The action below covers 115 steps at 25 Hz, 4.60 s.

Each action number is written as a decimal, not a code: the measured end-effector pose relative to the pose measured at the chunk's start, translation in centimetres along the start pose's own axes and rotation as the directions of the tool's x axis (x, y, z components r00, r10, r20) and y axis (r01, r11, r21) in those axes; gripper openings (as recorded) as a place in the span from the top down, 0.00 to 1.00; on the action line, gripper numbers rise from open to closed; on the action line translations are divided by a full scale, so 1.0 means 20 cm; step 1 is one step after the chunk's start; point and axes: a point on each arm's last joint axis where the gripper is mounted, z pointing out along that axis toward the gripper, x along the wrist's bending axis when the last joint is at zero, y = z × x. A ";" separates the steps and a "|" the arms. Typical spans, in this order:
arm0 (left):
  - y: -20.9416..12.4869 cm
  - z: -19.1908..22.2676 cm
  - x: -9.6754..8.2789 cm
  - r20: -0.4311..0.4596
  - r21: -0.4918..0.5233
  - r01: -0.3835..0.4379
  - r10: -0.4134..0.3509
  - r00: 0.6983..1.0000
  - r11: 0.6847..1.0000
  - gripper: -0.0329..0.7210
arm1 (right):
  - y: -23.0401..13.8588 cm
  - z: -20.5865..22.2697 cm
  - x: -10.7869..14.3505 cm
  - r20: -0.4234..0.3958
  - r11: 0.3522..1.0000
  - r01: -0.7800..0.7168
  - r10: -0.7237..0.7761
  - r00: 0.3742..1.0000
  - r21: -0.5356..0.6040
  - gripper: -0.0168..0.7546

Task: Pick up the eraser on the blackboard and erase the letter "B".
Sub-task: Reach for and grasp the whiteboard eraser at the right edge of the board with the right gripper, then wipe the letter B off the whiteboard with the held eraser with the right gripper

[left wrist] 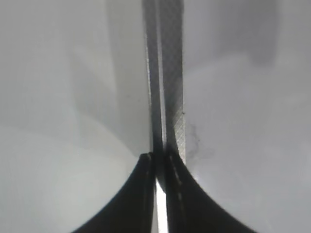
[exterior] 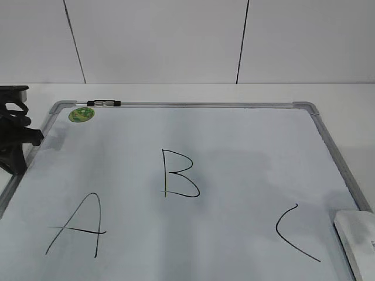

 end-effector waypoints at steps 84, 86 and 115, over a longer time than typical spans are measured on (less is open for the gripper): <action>0.00 0.00 0.00 0.002 0.000 0.001 -0.001 1.000 1.000 0.93 | 0.36 0.63 -0.07 0.069 0.956 -0.077 0.060 0.996 0.283 0.29; 0.00 0.00 0.00 0.002 0.000 0.001 -0.001 1.000 1.000 0.93 | 0.36 0.62 -0.06 0.069 0.952 -0.077 0.059 0.996 0.295 0.29; 0.00 0.00 0.00 0.002 0.008 0.001 -0.001 1.000 1.000 0.93 | 0.86 0.49 0.38 0.053 0.940 0.200 -0.223 0.973 0.274 0.29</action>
